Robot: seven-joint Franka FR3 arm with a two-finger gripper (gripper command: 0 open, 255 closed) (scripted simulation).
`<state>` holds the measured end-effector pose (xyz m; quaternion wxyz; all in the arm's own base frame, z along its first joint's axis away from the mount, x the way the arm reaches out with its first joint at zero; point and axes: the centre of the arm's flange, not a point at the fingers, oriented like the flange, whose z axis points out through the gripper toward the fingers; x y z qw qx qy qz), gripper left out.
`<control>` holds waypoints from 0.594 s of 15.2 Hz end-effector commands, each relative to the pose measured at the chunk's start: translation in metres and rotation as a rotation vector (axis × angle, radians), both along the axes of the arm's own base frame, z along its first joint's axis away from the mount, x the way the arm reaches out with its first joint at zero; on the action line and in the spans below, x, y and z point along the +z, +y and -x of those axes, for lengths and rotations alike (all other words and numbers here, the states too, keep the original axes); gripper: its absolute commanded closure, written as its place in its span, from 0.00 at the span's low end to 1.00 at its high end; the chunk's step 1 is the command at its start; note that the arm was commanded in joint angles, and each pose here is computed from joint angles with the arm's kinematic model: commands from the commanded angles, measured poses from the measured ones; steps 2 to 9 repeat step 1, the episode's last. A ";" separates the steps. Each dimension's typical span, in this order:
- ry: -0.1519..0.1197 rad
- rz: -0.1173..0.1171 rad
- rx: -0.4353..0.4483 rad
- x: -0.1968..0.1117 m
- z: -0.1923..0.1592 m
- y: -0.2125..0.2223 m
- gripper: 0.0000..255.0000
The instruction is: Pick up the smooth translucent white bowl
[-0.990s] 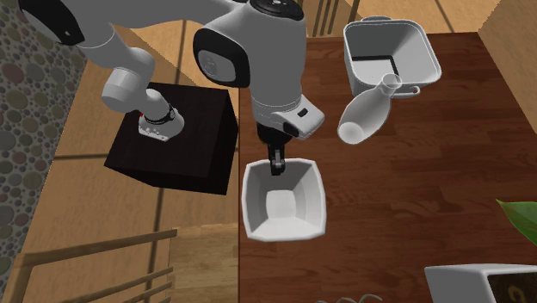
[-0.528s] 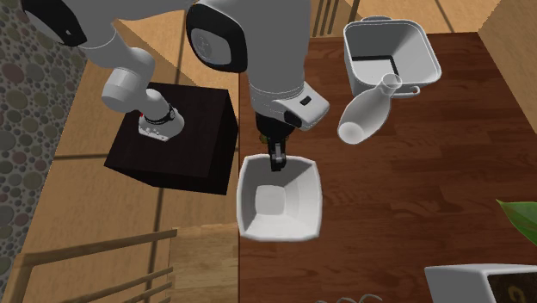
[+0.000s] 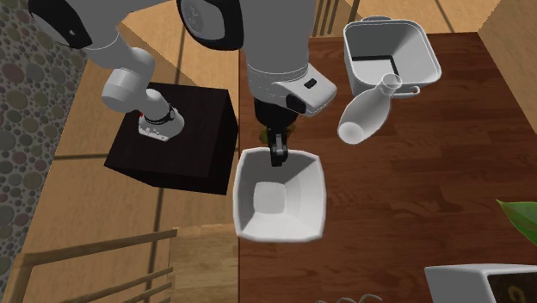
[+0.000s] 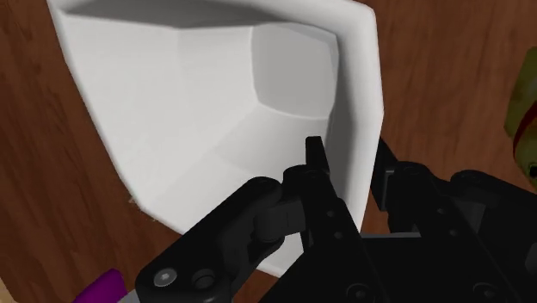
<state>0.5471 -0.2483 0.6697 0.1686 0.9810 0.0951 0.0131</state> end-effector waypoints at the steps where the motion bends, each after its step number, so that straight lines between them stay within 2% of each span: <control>1: -0.001 0.001 0.000 0.004 -0.001 0.001 1.00; 9: -0.001 0.001 0.000 0.004 -0.001 0.001 1.00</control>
